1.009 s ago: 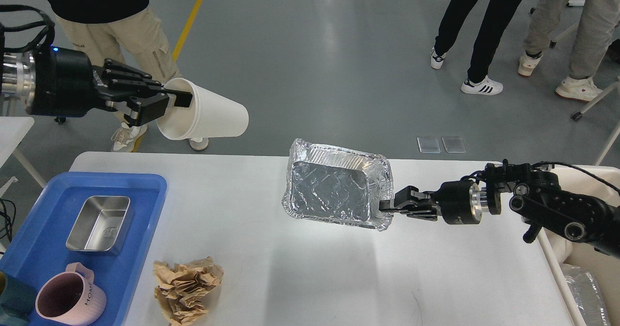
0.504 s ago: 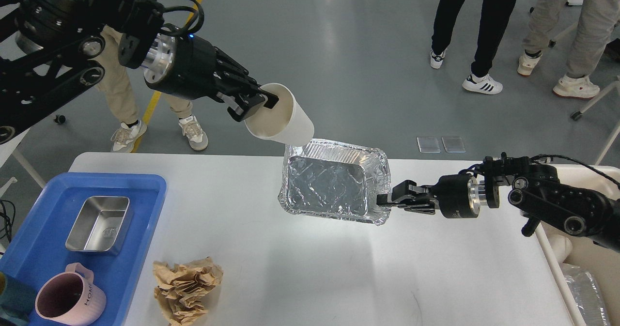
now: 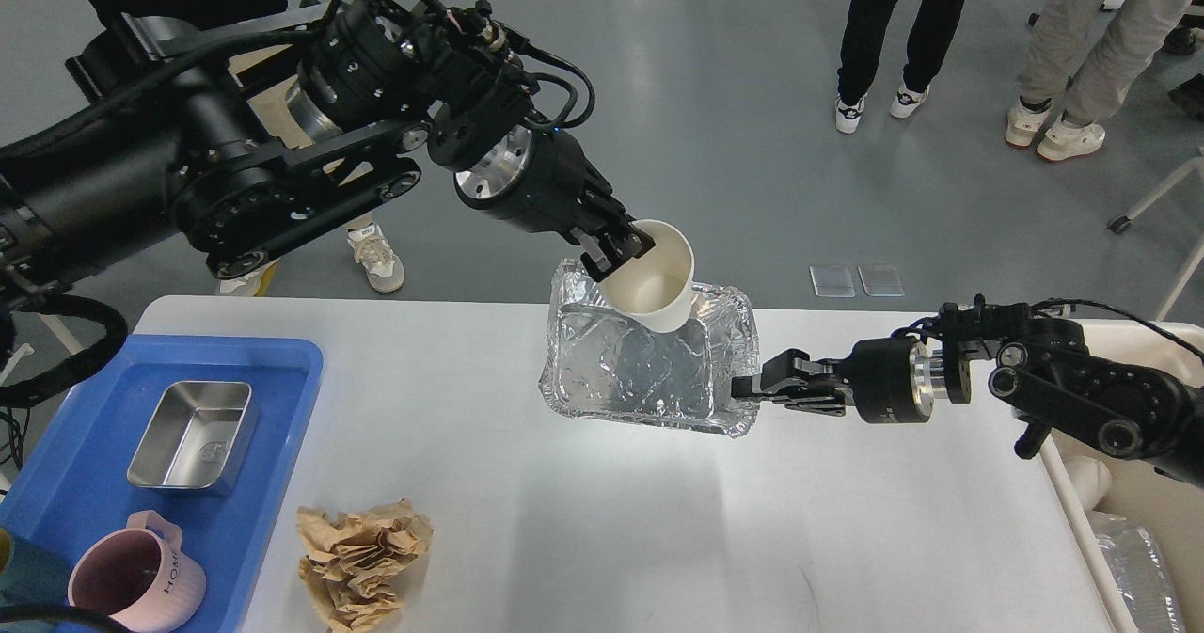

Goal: Tidy desktop
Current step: 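Lower the paper cup into the held foil tray and release it, then raise the left gripper away from the foil tray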

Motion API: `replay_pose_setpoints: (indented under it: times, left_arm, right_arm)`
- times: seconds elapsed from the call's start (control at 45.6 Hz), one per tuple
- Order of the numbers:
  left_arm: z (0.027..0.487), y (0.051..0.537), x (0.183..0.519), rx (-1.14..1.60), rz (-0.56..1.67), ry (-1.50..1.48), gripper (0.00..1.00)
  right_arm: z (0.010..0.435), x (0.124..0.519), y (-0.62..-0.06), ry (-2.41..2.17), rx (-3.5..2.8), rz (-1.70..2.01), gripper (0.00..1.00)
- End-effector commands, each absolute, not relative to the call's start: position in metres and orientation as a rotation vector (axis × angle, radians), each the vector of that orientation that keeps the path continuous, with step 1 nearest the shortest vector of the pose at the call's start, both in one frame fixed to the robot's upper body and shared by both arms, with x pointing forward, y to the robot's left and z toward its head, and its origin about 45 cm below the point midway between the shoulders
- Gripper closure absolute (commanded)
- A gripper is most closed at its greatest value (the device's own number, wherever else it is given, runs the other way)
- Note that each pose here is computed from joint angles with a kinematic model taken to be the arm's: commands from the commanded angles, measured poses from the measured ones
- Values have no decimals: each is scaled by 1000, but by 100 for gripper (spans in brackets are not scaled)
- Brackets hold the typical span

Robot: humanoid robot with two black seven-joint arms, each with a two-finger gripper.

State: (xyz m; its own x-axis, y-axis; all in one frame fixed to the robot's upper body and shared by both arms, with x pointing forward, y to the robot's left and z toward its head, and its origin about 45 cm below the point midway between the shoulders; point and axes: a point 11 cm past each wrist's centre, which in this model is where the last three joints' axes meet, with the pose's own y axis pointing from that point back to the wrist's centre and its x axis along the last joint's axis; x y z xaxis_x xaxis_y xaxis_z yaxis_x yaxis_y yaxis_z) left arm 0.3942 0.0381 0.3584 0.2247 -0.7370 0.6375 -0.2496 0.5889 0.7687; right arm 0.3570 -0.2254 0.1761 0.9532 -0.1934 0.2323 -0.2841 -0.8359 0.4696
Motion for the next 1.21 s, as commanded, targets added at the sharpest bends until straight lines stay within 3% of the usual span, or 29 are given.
replay_pose_setpoints:
  times: [0.0, 0.307, 0.504, 0.68, 0.833, 0.943, 1.184]
  left_arm:
    - [346, 26, 394, 954, -444, -1340, 89]
    - [325, 27, 394, 977, -479, -1328, 84]
    - [329, 27, 400, 983, -424, -1348, 58]
    - [332, 33, 408, 995, -362, -1326, 43]
    - [341, 36, 412, 940, -279, -1295, 8]
    - [347, 57, 423, 916, -167, -1217, 5]
    - [350, 166, 465, 1050, 256, -1001, 4]
  right_arm:
    - [176, 357, -225, -338, 2588, 237, 100]
    - [172, 355, -227, -339, 2584, 227, 100]
    - [170, 353, -228, -328, 2574, 233, 100]
    - [171, 354, -228, -326, 2573, 236, 100]
    - [170, 353, -229, -329, 2571, 232, 100]
    - [166, 350, -230, -316, 2562, 223, 100]
    - [165, 350, -230, -316, 2559, 222, 100]
